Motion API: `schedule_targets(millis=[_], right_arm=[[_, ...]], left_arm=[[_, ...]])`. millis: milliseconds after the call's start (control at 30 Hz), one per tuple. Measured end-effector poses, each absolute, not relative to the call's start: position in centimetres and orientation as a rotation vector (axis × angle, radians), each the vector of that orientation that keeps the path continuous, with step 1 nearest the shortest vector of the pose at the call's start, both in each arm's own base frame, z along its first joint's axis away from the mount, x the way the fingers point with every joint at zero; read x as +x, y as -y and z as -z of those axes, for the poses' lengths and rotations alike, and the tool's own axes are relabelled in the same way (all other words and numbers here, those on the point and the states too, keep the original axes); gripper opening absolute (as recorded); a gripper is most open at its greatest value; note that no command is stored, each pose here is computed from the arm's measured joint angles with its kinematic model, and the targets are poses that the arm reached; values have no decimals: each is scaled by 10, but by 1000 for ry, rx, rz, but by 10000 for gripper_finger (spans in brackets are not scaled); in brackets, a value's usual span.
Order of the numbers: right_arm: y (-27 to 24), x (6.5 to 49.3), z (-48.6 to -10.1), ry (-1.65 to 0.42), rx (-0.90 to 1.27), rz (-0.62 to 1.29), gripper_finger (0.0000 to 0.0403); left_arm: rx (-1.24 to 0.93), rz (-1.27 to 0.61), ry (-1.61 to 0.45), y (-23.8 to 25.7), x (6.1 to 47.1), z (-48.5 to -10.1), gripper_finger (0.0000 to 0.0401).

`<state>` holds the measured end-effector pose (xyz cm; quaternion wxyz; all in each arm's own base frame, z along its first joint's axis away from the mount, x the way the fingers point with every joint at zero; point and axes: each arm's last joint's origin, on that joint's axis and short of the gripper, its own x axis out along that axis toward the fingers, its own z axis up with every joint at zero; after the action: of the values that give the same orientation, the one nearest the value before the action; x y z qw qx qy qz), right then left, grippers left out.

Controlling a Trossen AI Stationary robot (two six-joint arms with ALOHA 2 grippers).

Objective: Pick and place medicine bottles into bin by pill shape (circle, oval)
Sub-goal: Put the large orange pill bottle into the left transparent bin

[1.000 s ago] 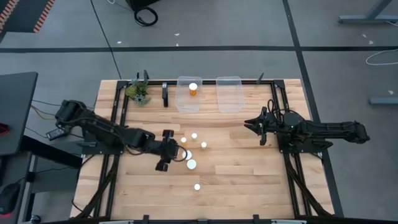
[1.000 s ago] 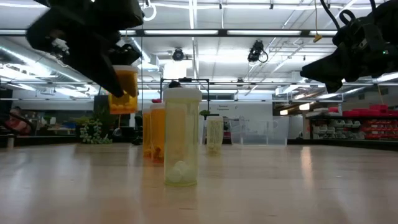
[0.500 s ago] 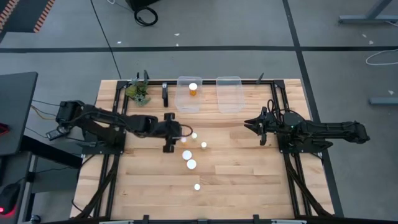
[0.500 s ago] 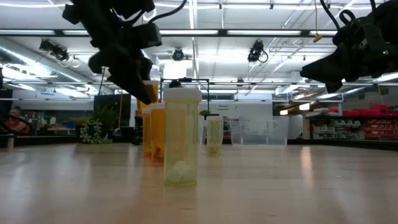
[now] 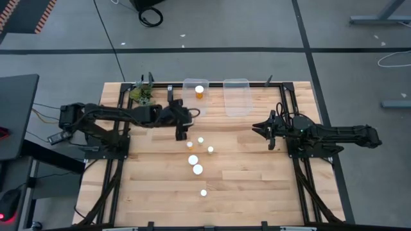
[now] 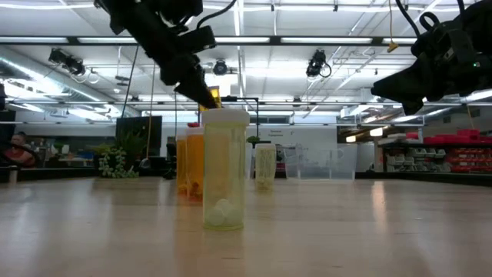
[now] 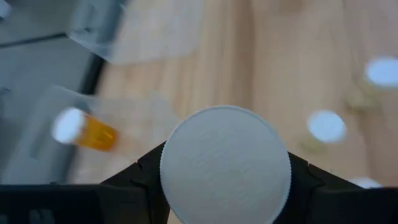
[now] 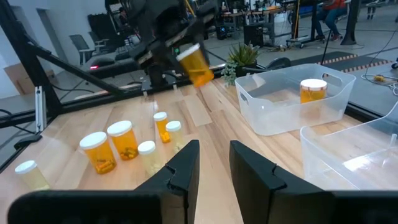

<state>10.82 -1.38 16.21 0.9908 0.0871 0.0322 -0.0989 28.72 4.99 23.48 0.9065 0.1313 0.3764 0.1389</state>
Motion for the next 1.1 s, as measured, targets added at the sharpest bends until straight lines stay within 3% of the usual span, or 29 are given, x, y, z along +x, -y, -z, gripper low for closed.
schedule_targets(millis=[567, 1100], right_arm=[[14, 108, -162, -65, 175, 198, 95], [14, 108, -162, -65, 175, 198, 95]], left_arm=[[242, -512, -587, -128, 285, -265, 204], [127, -576, -661, -173, 299, -210, 207]])
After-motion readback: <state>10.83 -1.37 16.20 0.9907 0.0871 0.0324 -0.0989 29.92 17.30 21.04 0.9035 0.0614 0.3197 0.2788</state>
